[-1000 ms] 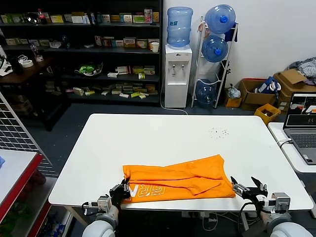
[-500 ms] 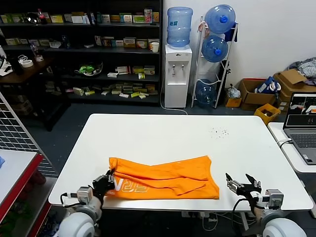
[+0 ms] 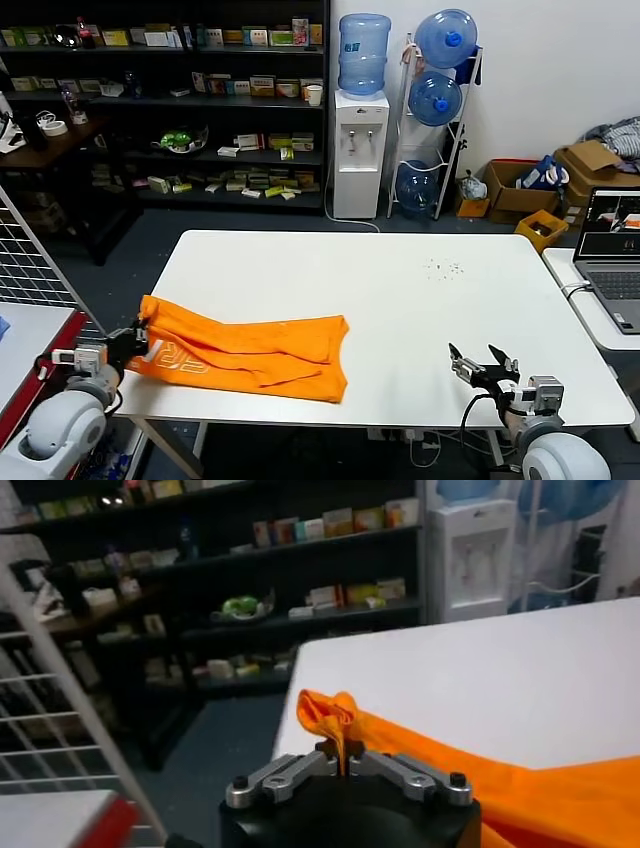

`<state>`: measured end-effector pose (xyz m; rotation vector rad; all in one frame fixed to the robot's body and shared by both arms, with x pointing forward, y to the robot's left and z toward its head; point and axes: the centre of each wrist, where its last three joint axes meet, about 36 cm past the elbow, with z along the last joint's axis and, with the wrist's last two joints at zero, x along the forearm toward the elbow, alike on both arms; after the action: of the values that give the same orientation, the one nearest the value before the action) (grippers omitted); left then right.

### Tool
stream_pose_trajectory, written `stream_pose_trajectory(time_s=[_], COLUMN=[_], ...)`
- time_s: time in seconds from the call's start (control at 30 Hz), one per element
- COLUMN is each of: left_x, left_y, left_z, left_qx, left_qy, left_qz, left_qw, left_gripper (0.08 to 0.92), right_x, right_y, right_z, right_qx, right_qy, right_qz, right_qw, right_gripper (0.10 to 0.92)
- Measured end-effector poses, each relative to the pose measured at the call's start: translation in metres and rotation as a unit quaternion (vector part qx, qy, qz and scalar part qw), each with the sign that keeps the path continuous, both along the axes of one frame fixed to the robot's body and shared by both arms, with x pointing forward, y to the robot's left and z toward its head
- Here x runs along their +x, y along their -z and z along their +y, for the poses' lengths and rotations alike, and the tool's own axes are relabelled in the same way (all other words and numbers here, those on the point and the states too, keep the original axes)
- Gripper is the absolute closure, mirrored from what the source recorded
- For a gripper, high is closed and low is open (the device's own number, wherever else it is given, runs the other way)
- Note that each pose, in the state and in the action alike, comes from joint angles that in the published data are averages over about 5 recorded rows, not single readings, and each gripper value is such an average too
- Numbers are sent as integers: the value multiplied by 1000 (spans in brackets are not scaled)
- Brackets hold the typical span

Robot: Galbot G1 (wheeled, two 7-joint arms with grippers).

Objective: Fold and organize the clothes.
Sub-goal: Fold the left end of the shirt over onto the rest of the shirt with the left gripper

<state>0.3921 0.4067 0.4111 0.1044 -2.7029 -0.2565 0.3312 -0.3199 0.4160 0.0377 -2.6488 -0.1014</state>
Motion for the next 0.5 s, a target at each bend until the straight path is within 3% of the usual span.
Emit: stream_pose_trajectory(time_s=[0.2, 0.5], left_x=[-2, -8], left_y=[-15, -19], left_z=[-16, -115], left_qx=[-29, -167], left_qy=[-3, 6], left_qz=[7, 46], left_qw=[1000, 985], left_gripper=[884, 884], right_x=[-2, -10], right_y=[2, 3], right_z=[5, 5], right_qx=[1, -3], right_qy=[0, 12], right_qz=[2, 5], right_qw=[1000, 1000], right_gripper=[200, 200])
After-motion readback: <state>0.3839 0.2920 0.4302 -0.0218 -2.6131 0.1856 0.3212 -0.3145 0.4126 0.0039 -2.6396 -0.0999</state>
